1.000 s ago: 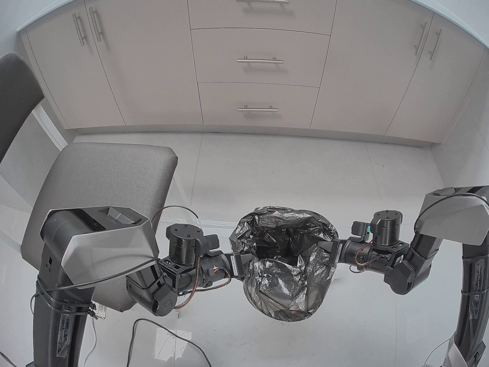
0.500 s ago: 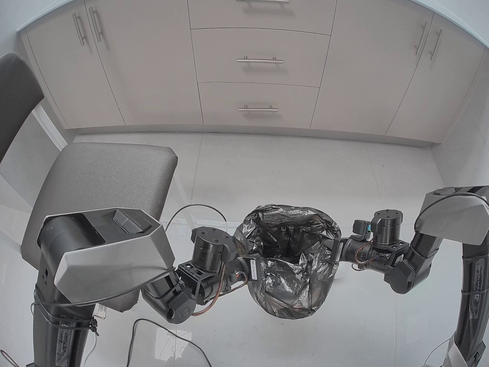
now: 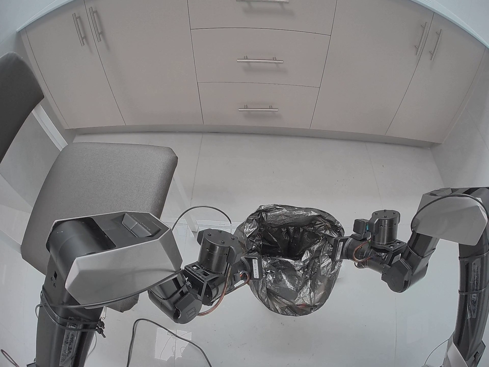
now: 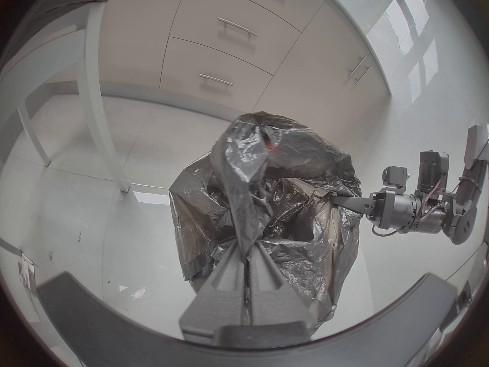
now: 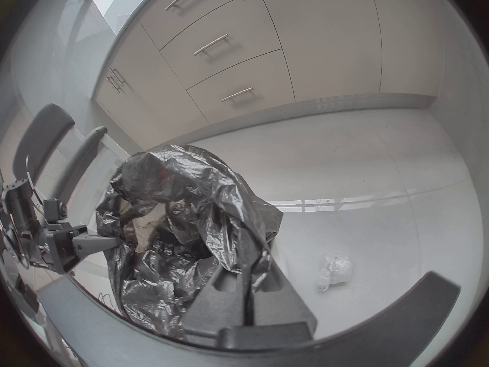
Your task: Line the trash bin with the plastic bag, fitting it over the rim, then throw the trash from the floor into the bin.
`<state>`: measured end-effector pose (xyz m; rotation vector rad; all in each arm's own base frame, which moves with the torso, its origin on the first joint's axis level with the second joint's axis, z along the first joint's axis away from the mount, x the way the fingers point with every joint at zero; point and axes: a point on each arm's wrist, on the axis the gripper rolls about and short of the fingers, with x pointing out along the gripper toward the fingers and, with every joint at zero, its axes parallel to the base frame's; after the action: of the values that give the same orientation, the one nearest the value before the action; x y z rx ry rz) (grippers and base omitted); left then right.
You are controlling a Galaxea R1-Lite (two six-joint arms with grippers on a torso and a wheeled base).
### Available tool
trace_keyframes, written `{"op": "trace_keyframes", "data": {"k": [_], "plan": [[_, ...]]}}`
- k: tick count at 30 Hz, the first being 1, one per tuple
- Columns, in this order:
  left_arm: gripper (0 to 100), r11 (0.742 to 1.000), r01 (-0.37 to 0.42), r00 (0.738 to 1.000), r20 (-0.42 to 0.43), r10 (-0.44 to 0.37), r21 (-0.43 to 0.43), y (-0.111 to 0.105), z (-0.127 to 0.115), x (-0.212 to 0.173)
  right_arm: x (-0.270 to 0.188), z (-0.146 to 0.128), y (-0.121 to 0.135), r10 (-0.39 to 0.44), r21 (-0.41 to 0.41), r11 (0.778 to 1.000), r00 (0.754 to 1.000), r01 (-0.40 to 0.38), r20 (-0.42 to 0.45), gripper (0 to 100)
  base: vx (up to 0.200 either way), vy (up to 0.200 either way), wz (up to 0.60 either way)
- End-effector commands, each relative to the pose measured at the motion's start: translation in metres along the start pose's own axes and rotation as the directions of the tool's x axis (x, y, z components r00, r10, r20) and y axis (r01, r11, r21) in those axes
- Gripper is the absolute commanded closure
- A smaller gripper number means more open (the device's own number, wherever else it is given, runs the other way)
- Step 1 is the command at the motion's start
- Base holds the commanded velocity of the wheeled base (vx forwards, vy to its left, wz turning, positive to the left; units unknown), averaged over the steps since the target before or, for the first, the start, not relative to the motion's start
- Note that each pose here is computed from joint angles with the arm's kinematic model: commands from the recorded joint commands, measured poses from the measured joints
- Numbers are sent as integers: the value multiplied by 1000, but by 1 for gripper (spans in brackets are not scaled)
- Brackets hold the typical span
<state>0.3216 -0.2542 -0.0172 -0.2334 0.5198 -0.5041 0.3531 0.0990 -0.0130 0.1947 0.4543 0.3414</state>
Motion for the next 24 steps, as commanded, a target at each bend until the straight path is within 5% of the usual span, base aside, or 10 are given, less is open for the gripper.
{"op": "trace_keyframes", "data": {"k": [1,9,15,24], "plan": [[100,1000,-18,1000,3,18,-4,5,-1,4,5,-5,-6,-25,-4,1000,1000,25,-7,100,0,0,0],[100,999,-52,999,15,52,-3,8,-1,4,8,-15,-14,-84,-96,992,996,81,-26,100,0,0,0],[100,995,-68,998,-2,68,75,10,-12,7,11,-23,-16,-88,-101,991,995,83,-44,100,0,0,0],[100,995,-69,998,-1,69,79,12,-14,9,15,-21,-24,-103,-93,991,994,100,-27,100,0,0,0]]}}
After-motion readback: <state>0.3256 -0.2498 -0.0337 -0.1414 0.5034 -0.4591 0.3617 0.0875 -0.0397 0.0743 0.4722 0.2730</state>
